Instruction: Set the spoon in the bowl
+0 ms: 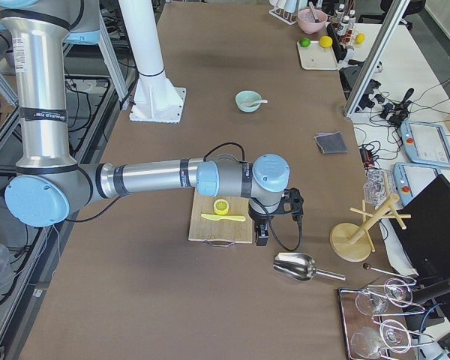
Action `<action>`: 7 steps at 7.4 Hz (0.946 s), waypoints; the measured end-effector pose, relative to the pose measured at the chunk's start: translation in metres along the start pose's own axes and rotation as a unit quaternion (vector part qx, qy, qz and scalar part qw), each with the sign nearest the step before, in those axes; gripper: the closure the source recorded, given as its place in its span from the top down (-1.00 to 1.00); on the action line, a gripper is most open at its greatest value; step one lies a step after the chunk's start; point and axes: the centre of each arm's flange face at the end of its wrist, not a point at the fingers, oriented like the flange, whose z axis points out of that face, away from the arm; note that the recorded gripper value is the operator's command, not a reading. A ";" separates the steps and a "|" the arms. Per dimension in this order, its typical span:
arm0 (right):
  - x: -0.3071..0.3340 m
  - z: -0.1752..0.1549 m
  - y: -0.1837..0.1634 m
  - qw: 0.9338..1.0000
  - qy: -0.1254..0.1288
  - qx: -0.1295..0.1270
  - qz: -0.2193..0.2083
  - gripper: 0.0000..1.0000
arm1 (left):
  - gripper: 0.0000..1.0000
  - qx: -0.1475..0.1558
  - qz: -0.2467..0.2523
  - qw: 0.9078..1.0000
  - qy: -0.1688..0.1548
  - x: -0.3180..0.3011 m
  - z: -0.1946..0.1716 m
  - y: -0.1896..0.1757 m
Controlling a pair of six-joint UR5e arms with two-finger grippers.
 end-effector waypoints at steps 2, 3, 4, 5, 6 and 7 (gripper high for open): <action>0.000 0.001 0.001 1.000 0.000 -0.002 0.002 1.00 | 0.96 -0.002 -0.002 1.000 0.000 -0.001 0.001 0.002; 0.001 0.002 0.002 1.000 -0.001 -0.003 0.003 1.00 | 0.96 -0.002 -0.002 1.000 0.000 -0.001 0.001 0.002; 0.002 0.002 0.002 1.000 -0.001 -0.004 0.004 1.00 | 0.96 -0.002 -0.002 1.000 -0.001 -0.001 0.001 0.002; 0.002 0.003 0.003 1.000 -0.001 -0.004 0.004 1.00 | 0.96 -0.001 -0.002 1.000 -0.001 -0.001 0.000 0.002; 0.002 0.003 0.003 1.000 -0.001 -0.004 0.005 1.00 | 0.96 -0.001 -0.002 1.000 0.000 -0.001 0.000 0.002; 0.002 0.003 0.002 1.000 -0.001 -0.005 0.005 1.00 | 0.96 0.000 -0.001 1.000 0.000 0.000 -0.001 0.001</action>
